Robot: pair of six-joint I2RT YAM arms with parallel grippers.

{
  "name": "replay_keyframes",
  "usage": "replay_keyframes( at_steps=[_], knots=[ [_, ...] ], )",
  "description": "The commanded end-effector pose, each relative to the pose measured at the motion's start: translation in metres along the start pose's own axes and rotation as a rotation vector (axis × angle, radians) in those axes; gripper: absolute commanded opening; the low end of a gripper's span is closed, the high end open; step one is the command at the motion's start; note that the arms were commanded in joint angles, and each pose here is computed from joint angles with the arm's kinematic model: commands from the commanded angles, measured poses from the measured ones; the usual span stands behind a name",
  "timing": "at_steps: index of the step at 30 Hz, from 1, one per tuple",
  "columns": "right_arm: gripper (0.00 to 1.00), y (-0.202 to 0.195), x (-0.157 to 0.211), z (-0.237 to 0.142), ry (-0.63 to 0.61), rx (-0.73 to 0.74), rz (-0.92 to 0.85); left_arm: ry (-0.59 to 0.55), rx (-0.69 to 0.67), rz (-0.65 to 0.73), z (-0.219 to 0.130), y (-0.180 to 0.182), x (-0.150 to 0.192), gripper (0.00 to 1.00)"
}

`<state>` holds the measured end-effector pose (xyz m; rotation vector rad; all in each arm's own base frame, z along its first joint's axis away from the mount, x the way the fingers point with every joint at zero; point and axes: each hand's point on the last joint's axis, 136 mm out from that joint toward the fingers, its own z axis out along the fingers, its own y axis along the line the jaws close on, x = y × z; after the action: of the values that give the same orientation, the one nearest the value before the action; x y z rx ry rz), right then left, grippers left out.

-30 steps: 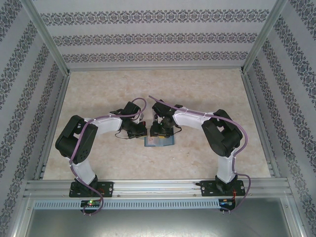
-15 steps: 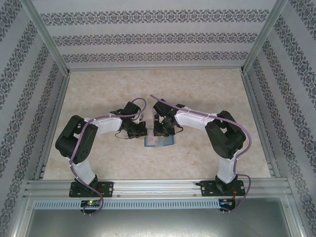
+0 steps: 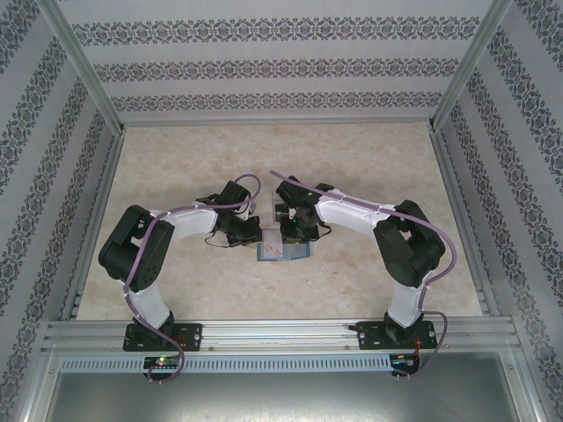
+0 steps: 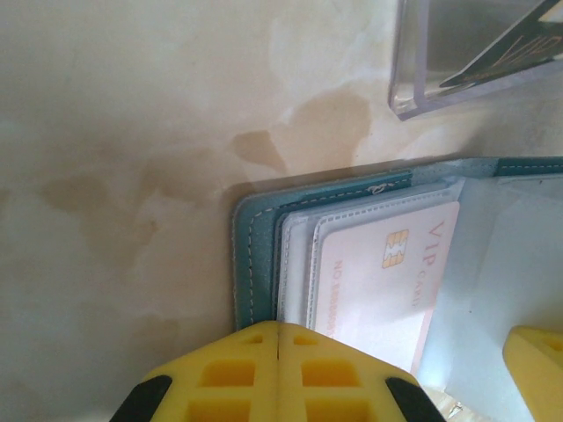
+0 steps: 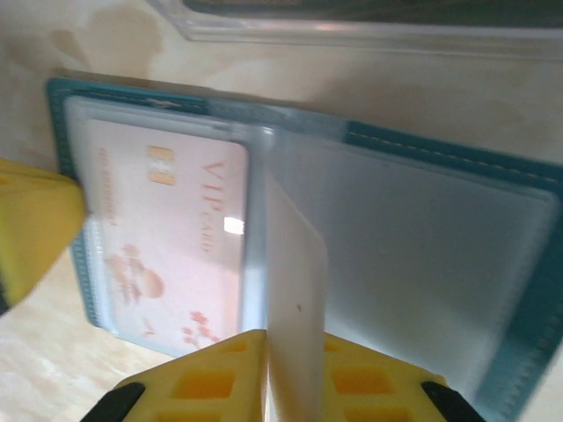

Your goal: Take the credit cards out of the card holder

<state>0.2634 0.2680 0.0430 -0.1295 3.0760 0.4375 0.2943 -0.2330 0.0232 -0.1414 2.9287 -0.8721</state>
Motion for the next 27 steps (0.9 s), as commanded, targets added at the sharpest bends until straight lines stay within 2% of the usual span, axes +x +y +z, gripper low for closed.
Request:
replay_keyframes(
  at_steps=[1, 8, 16, 18, 20, 22, 27],
  knots=[
    [0.2, -0.02, -0.001, -0.018, -0.027, 0.092, -0.028, 0.011, -0.01, -0.01, -0.001, 0.004, 0.002, 0.0],
    [0.25, -0.04, -0.002, -0.022, -0.03, 0.181, -0.043, 0.011, -0.011, -0.008, -0.002, 0.002, 0.0, 0.0],
    [0.31, -0.046, -0.01, -0.034, -0.08, 0.22, -0.063, 0.012, -0.014, -0.009, -0.001, 0.003, 0.001, 0.0],
    [0.29, -0.046, -0.015, -0.036, -0.103, 0.202, -0.055, 0.011, -0.015, -0.01, -0.002, 0.003, 0.001, 0.0],
    [0.2, -0.046, -0.018, -0.039, -0.116, 0.182, -0.045, 0.014, -0.015, -0.009, -0.001, 0.003, 0.002, 0.0],
    [0.15, -0.045, -0.023, -0.044, -0.138, 0.163, -0.042, 0.012, -0.014, -0.008, -0.002, 0.003, 0.001, 0.0],
    [0.16, -0.032, -0.031, -0.056, -0.197, 0.035, -0.058, 0.009, -0.015, -0.009, -0.002, 0.003, 0.001, 0.0]
  ],
)
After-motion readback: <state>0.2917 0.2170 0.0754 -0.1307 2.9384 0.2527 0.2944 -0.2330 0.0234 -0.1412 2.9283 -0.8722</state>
